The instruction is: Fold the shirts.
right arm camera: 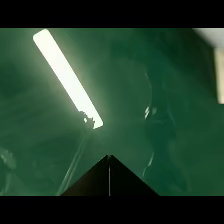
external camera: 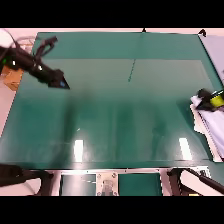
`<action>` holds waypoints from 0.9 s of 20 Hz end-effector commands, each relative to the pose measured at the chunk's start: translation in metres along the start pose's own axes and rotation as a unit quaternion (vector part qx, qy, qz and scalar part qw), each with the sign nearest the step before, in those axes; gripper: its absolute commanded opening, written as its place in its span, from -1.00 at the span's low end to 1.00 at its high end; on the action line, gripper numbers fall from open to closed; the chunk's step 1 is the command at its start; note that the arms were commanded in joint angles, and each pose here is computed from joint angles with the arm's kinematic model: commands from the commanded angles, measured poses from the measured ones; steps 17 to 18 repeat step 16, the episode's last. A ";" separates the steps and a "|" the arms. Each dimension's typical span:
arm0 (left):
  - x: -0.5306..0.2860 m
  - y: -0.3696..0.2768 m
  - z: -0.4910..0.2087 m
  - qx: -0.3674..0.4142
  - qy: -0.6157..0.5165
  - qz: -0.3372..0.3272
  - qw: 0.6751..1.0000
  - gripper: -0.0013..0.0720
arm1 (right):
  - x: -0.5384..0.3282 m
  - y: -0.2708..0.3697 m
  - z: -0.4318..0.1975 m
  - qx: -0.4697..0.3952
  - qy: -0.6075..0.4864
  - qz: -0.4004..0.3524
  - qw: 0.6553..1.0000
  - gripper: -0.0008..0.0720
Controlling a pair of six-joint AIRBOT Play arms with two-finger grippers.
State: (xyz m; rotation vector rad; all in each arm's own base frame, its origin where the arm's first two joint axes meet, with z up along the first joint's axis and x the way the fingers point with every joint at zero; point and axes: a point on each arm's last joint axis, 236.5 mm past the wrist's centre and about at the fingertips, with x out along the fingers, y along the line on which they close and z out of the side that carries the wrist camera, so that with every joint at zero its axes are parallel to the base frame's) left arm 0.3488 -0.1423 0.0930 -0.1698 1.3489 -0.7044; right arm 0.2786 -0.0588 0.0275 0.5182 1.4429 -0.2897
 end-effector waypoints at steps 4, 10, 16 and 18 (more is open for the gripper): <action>0.040 -0.010 -0.099 -0.037 0.005 0.014 0.999 -0.89 | 0.055 0.065 -0.109 -0.072 0.015 0.111 0.991 -0.94; 0.042 -0.008 -0.103 -0.038 0.002 0.018 0.999 -0.89 | 0.053 0.065 -0.112 -0.077 0.016 0.111 0.991 -0.94; 0.042 -0.008 -0.104 -0.038 0.003 0.018 0.999 -0.89 | 0.053 0.065 -0.112 -0.077 0.016 0.111 0.991 -0.94; 0.042 -0.008 -0.104 -0.038 0.003 0.018 0.999 -0.89 | 0.053 0.065 -0.112 -0.077 0.016 0.111 0.991 -0.94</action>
